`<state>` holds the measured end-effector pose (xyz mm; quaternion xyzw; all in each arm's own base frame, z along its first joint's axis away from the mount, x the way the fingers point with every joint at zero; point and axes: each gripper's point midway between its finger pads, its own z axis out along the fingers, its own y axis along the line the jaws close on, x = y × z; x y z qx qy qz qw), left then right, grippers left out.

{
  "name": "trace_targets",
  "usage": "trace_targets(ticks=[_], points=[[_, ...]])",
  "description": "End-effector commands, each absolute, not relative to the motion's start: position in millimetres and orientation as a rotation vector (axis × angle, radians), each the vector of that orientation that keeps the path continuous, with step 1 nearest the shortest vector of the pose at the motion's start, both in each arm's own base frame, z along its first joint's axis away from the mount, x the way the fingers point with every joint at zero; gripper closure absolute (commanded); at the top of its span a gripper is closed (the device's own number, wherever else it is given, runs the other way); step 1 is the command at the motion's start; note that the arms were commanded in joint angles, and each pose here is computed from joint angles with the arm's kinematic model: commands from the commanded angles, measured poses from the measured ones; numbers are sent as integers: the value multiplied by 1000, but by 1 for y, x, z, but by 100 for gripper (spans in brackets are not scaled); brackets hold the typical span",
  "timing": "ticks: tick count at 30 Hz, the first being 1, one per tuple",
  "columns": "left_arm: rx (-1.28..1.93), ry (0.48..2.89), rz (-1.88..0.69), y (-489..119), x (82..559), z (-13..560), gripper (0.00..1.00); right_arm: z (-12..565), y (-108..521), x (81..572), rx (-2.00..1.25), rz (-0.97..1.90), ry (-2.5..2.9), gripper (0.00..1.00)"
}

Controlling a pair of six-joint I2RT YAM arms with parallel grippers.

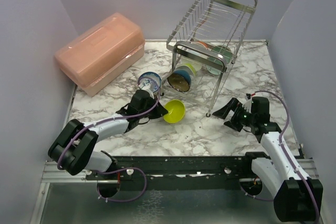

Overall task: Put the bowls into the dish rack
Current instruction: Pick up the bowl from the center of the board, then place the bowl in the dish rack.

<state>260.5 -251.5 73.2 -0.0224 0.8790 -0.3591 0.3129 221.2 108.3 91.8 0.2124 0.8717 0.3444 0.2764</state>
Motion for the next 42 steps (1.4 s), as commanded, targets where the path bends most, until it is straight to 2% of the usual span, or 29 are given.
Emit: trace_targets(ticks=[1,16,19,26,42], points=[[-24,2191,-1157,-285,268,113,100,103,129,206,399,1102,2335,0],[173,2037,-1129,-339,250,153,100,153,152,188,172,1322,2155,2],[156,2004,-1109,-342,249,162,100,163,159,181,137,1418,2109,6],[128,1978,-1086,-343,252,168,100,184,165,171,64,1492,2001,3],[210,1964,-1115,-367,244,176,100,177,168,179,90,1503,2024,4]])
